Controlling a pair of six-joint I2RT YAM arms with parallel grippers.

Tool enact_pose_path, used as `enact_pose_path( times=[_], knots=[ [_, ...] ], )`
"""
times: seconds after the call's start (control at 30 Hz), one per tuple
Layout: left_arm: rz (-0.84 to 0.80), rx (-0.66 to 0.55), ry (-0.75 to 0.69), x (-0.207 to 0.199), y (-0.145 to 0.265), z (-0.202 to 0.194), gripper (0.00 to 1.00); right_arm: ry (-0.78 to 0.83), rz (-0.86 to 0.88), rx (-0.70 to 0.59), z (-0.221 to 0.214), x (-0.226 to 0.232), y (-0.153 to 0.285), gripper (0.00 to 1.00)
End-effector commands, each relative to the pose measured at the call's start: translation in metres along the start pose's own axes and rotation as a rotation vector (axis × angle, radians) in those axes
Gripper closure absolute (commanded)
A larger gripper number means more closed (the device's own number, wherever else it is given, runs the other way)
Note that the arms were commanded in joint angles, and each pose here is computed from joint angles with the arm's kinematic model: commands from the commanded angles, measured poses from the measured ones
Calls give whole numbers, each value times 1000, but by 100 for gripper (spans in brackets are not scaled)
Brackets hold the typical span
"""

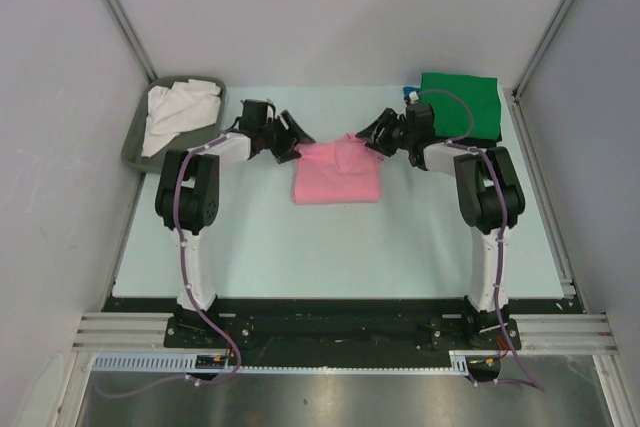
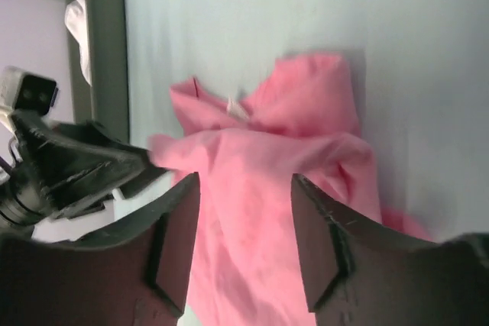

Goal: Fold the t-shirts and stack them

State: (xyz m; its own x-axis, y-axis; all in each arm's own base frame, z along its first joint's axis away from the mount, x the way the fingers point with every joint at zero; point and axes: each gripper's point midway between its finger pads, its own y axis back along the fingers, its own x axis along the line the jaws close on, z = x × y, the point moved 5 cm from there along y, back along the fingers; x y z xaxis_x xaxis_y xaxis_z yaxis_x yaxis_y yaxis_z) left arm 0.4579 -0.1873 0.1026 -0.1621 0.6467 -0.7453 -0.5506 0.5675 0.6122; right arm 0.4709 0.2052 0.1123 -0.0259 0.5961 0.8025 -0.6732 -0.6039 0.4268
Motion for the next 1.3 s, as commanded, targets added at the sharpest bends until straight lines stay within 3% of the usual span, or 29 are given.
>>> enact_pose_path(
  times=[0.0,0.03,0.17,0.37,0.4,0.47,0.6,0.73,0.83,0.93,1.07,1.27],
  knots=[
    [1,-56,-19,-7,-5,34,1,39,129,-115,45,11,-20,12],
    [-18,-60,-28,-14,-3,38,0,48,127,-151,53,12,-19,1],
    [-62,-126,-65,-33,25,39,0,166,160,-267,87,51,17,0],
    [-73,-139,-85,-38,84,4,0,464,38,-289,80,102,75,0],
    [-43,-116,-72,-23,87,-11,0,535,57,-307,71,131,91,0],
    [-52,-134,-94,-27,109,-22,0,692,-83,-323,59,134,105,0],
    [2,-116,-120,-4,136,-56,0,1017,-200,-296,13,168,127,0],
    [66,-119,-151,11,166,-81,0,1264,-194,-110,-61,182,131,0],
    [62,-159,-178,14,185,-92,0,1406,-280,-22,-101,175,129,0],
    [92,-169,-211,23,199,-100,0,1558,-484,-4,-121,149,125,0],
    [138,-193,-218,31,216,-97,0,1846,-706,-65,-160,127,121,0],
    [162,-163,-145,50,230,-83,0,2063,-705,-5,-203,78,120,0]
  ],
)
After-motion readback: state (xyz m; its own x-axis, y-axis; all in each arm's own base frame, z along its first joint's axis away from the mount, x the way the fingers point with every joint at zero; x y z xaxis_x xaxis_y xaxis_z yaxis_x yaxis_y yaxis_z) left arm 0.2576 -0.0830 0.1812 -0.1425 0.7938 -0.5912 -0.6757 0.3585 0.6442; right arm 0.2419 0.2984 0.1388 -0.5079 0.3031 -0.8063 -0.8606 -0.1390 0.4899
